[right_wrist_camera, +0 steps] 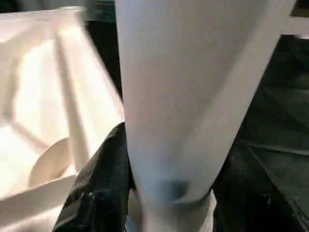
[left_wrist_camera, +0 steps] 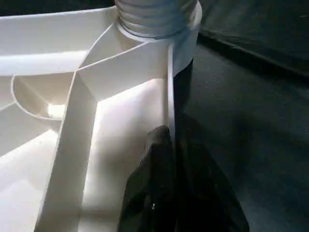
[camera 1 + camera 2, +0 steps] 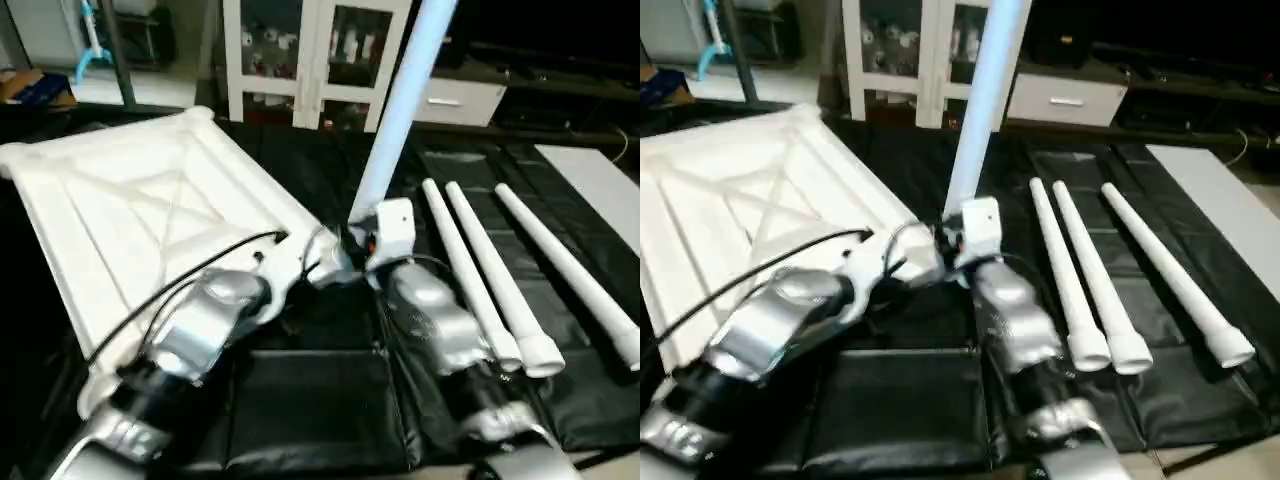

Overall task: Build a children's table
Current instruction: Rotate leg to tighten

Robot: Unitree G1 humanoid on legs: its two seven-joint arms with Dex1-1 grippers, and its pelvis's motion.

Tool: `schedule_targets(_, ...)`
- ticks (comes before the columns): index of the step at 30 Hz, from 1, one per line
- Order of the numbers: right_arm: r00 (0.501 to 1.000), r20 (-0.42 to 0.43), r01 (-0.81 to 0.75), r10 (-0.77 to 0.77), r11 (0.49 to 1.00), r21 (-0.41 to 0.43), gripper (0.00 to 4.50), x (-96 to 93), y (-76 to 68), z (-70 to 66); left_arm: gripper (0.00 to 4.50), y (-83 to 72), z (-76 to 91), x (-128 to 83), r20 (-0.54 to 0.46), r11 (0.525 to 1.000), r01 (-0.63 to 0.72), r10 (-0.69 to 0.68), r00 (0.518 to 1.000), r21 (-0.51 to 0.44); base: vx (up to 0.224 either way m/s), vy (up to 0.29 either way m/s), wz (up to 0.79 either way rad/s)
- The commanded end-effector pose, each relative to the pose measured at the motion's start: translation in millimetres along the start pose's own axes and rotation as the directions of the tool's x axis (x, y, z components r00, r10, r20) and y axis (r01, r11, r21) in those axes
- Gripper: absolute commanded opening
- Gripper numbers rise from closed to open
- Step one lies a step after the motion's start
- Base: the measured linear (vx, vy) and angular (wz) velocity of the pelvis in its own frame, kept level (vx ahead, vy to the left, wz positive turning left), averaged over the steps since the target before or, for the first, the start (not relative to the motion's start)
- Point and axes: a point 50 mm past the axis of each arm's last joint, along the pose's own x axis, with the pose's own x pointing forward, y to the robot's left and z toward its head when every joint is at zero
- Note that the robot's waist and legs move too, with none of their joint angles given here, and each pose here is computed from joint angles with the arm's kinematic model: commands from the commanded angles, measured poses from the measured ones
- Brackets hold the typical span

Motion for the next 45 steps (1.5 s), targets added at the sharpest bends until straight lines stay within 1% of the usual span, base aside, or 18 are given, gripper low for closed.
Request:
schedule_targets(1,0.973,-0.161,0.156,-0.163,0.986,-0.056,1.89,-5.9,-27.4,-42.5,0.00,6.2,11.7,-4,0.014,0.998,-0.044,0.043,0.999,0.036,0.000,0.000,0.00)
schedule_targets(4,0.987,-0.120,0.107,-0.103,0.994,0.026,1.89,-3.9,-23.4,-35.4,0.00,8.1,9.8,-6,0.010,0.998,-0.047,0.047,0.999,0.034,0.000,0.000,0.00)
schedule_targets(6,0.998,-0.049,-0.035,0.038,0.997,0.070,1.89,-5.1,-16.3,-26.3,0.00,9.0,5.2,-8,0.004,0.998,-0.040,0.040,0.999,0.041,0.000,0.000,0.00)
schedule_targets(7,0.996,-0.024,-0.087,0.089,0.993,0.079,2.24,-6.1,-13.2,-23.3,0.00,9.0,3.9,-8,0.002,0.998,-0.036,0.036,0.999,0.043,0.000,0.000,0.00)
schedule_targets(9,0.995,0.024,-0.103,0.102,0.993,0.057,2.59,-10.2,-20.2,-15.9,0.00,6.5,-0.7,-11,0.009,0.998,0.007,-0.008,1.000,0.070,0.000,0.000,0.00)
schedule_targets(11,0.991,0.054,-0.124,0.123,0.992,0.003,2.66,-15.2,-31.7,-8.3,0.00,3.5,-10.8,-15,-0.003,0.993,0.073,-0.073,0.997,0.098,0.000,0.000,0.00)
schedule_targets(13,0.977,0.061,-0.205,0.203,0.978,0.027,2.94,-17.8,-34.4,-4.5,0.00,2.1,-17.6,-19,-0.019,0.989,0.114,-0.113,0.993,0.097,0.000,0.000,0.00)
schedule_targets(14,0.960,0.049,-0.272,0.274,0.961,-0.044,2.94,-21.3,-39.3,-2.5,0.00,-2.1,-22.9,-24,-0.025,0.973,0.189,-0.188,0.982,0.130,0.000,0.000,0.00)
schedule_targets(16,0.943,0.013,-0.330,0.334,0.936,-0.126,3.08,-25.2,-46.1,-2.3,0.00,-6.9,-28.8,-30,-0.042,0.946,0.271,-0.268,0.963,0.177,0.000,0.000,0.00)
schedule_targets(19,0.841,-0.055,-0.541,0.539,0.830,-0.136,3.08,-41.2,-59.0,-1.9,0.00,-13.6,-36.1,-43,-0.051,0.901,0.390,-0.387,0.921,0.188,0.000,0.000,0.00)
schedule_targets(22,0.813,-0.075,-0.582,0.578,0.797,-0.161,3.08,-46.3,-63.9,-2.5,0.00,-13.2,-36.0,-44,-0.049,0.900,0.392,-0.390,0.920,0.191,0.000,0.000,0.00)
schedule_targets(25,0.779,-0.146,-0.627,0.610,0.746,-0.224,3.08,-55.3,-78.9,-7.1,0.00,-13.6,-34.0,-48,-0.029,0.892,0.408,-0.411,0.911,0.194,0.000,0.000,0.00)
schedule_targets(28,0.744,-0.180,-0.668,0.644,0.709,-0.227,3.08,-61.1,-82.0,-11.7,0.00,-14.2,-33.3,-49,-0.020,0.886,0.419,-0.423,0.906,0.197,0.000,0.000,0.00)
schedule_targets(33,0.709,-0.178,-0.705,0.682,0.682,-0.195,3.08,-65.3,-82.2,-13.2,0.00,-15.0,-33.0,-51,-0.016,0.878,0.432,-0.439,0.898,0.205,0.000,0.000,0.00)
schedule_targets(36,0.707,-0.166,-0.707,0.688,0.684,-0.180,2.71,-64.0,-82.6,-12.3,0.00,-15.2,-33.1,-52,-0.017,0.876,0.436,-0.442,0.897,0.207,0.000,0.000,0.00)
schedule_targets(39,0.708,-0.157,-0.706,0.688,0.688,-0.168,2.61,-62.7,-84.7,-11.3,0.00,-15.3,-32.7,-52,-0.017,0.874,0.439,-0.445,0.895,0.208,0.000,0.000,0.00)
schedule_targets(40,0.707,-0.156,-0.707,0.689,0.688,-0.166,2.38,-62.8,-84.7,-11.3,0.00,-15.3,-32.8,-52,-0.018,0.874,0.439,-0.446,0.895,0.208,0.000,0.000,0.00)
schedule_targets(45,0.720,-0.148,-0.693,0.677,0.710,-0.126,2.10,-63.0,-84.8,-14.2,0.00,-15.5,-32.0,-51,-0.016,0.872,0.443,-0.450,0.893,0.208,0.000,0.000,0.00)
